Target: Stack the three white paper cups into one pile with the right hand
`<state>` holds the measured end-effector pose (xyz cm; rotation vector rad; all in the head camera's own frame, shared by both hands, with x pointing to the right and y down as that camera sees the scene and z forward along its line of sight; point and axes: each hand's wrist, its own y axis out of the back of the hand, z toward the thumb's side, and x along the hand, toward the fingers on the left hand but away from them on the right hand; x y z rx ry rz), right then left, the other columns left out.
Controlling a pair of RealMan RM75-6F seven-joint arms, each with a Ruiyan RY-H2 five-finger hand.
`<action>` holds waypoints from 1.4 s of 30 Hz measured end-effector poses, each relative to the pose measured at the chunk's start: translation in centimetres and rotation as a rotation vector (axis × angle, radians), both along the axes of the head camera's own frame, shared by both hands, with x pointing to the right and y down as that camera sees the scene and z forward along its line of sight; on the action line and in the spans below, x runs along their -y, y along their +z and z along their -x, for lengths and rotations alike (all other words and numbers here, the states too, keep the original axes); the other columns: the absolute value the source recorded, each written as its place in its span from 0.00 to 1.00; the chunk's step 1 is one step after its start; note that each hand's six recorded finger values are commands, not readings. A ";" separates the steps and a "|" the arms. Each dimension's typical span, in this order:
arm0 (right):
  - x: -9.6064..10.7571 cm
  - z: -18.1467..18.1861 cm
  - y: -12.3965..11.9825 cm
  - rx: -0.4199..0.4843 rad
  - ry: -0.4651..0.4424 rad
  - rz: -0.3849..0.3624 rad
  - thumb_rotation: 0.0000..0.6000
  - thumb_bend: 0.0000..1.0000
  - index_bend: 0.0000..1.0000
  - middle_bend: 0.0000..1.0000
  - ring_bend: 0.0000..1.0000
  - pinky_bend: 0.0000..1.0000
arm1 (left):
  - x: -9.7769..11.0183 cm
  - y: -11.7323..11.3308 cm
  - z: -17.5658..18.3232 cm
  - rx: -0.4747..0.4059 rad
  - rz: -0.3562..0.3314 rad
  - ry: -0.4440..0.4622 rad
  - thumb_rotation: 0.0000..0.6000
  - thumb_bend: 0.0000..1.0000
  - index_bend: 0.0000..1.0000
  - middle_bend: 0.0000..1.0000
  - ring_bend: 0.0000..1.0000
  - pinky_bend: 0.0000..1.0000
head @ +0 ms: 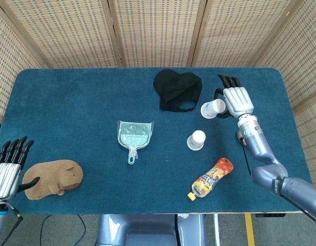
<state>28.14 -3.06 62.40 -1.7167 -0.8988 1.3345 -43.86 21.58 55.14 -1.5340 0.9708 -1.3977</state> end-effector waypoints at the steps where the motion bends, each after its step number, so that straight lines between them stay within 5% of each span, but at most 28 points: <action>1: -0.4 0.2 -0.7 -0.001 -0.009 -0.006 1.00 0.20 0.50 0.09 0.00 0.00 | -0.1 -0.1 -0.1 -0.003 0.000 0.004 1.00 0.04 0.00 0.00 0.00 0.00; 14: -5.9 1.1 -5.0 -0.059 -0.069 -0.012 1.00 0.20 0.50 0.09 0.00 0.00 | -0.7 -1.4 -0.7 -0.040 -0.019 0.035 1.00 0.04 0.00 0.00 0.00 0.00; 31: -8.9 5.1 -2.7 -0.048 -0.130 0.023 1.00 0.20 0.50 0.09 0.00 0.00 | -1.0 -2.2 -0.9 -0.066 -0.042 0.045 1.00 0.04 0.00 0.00 0.00 0.00; 42: -8.3 5.4 -0.3 -0.087 -0.126 0.031 1.00 0.21 0.49 0.07 0.00 0.00 | -0.9 -2.4 -0.7 -0.078 -0.045 0.036 1.00 0.04 0.00 0.00 0.00 0.00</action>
